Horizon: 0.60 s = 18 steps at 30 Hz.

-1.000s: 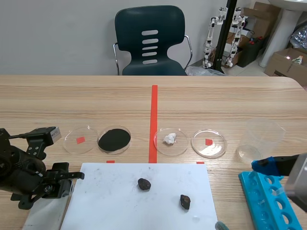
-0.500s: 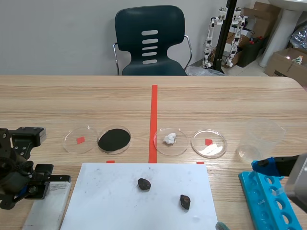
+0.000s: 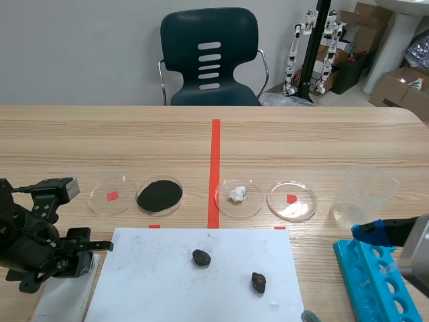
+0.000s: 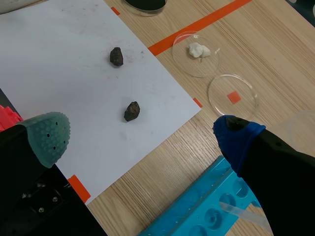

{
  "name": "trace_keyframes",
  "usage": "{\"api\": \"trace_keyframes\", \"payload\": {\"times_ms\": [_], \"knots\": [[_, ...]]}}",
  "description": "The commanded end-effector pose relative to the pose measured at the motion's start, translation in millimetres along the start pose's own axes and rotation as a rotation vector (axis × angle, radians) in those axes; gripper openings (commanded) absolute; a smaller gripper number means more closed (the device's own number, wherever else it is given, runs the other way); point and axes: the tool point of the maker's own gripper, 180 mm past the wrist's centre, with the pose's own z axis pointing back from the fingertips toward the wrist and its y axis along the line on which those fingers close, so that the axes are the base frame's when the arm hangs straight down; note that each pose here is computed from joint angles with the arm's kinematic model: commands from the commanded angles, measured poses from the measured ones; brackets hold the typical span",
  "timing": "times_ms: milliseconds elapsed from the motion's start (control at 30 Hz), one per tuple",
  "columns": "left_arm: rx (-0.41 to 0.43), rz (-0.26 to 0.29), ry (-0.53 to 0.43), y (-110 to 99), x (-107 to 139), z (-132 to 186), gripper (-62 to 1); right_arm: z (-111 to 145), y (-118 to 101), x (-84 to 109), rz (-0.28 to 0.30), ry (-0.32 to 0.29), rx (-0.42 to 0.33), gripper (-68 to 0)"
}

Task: Rub the mineral on the streak plate

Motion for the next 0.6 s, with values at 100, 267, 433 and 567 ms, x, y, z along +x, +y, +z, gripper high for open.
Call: {"api": "trace_keyframes", "payload": {"times_ms": [100,267,433,567], "knots": [[0.190,-0.019,0.004,33.7,-1.0,3.2,-50.9,0.3,-1.4,10.0,-0.001,-0.033,-0.006,-6.7],[0.194,-0.017,0.012,34.8,-2.3,3.4,-50.9,0.3,-1.4,10.0,-0.001,-0.033,-0.006,-6.7],[0.036,0.004,0.006,6.8,-3.3,-0.5,-50.9,0.3,-1.4,10.0,-0.001,-0.033,-0.006,-6.7],[-0.063,0.006,0.005,-11.0,-3.8,-0.5,-50.9,0.3,-1.4,10.0,-0.001,-0.033,-0.006,-6.7]]}}
